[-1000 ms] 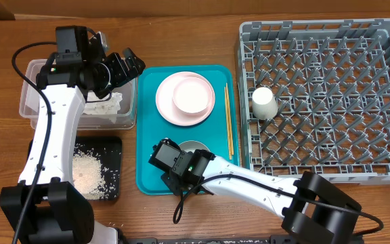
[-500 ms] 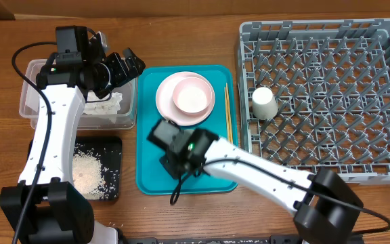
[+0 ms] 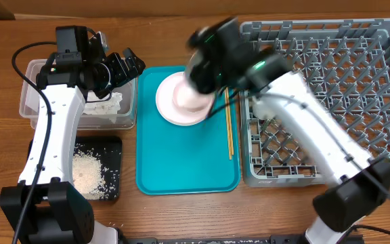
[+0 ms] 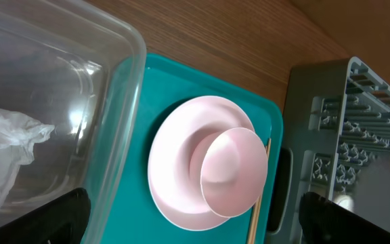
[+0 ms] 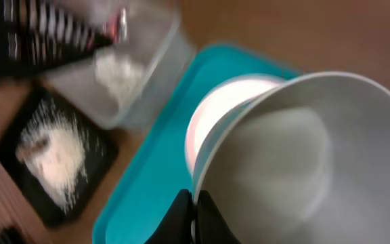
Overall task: Sort waste into correct bins and load items into the dishwasher
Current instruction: 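Lift the bowl with the right gripper and carry it to the rack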
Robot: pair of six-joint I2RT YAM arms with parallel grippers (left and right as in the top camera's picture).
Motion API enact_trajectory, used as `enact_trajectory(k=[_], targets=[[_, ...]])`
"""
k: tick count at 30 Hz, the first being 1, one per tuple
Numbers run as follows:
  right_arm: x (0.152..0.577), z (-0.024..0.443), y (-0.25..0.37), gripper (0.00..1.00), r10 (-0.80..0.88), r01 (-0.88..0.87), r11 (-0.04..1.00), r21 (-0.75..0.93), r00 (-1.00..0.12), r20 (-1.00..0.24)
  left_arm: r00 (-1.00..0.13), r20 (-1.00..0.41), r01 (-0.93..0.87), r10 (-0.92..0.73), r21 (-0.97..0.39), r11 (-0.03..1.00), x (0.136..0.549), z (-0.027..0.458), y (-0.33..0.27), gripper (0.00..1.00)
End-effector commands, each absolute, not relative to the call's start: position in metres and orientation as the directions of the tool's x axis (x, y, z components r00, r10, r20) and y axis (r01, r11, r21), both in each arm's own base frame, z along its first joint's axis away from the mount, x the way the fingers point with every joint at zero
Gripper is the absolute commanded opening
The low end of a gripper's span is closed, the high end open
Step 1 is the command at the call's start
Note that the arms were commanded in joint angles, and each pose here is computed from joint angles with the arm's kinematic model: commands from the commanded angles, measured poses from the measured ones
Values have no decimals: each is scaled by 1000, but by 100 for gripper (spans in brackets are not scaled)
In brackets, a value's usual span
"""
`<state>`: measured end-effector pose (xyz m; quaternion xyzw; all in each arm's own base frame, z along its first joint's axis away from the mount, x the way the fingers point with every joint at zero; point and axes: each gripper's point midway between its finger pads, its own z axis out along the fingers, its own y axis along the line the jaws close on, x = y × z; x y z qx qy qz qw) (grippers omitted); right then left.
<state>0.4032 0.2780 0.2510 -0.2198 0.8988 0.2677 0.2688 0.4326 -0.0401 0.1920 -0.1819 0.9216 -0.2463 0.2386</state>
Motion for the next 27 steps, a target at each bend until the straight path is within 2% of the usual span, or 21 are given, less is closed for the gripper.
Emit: enact_trajectory(k=[1, 6, 10, 16, 21, 27], targets=[[438, 287, 235, 4, -124, -569, 644, 512, -738, -664, -808, -385, -195, -446, -539, 819, 437, 205, -40, 100], [481, 302, 160, 4, 36, -590, 507, 628, -714, -700, -808, -385, -195, -446, -539, 819, 437, 205, -40, 100], [507, 276, 102, 4, 129, -570, 411, 711, -736, -665, -808, -385, -195, -446, -539, 819, 437, 205, -40, 100], [517, 242, 71, 4, 169, -577, 243, 780, -766, -620, -808, -385, -195, -446, -539, 819, 437, 205, -40, 100], [521, 214, 64, 4, 186, -520, 221, 825, -808, -559, -808, -385, -195, -446, -539, 819, 437, 205, -40, 100], [523, 209, 63, 4, 192, -492, 217, 843, -825, -531, -808, -385, -195, -446, -539, 819, 437, 205, -40, 100]])
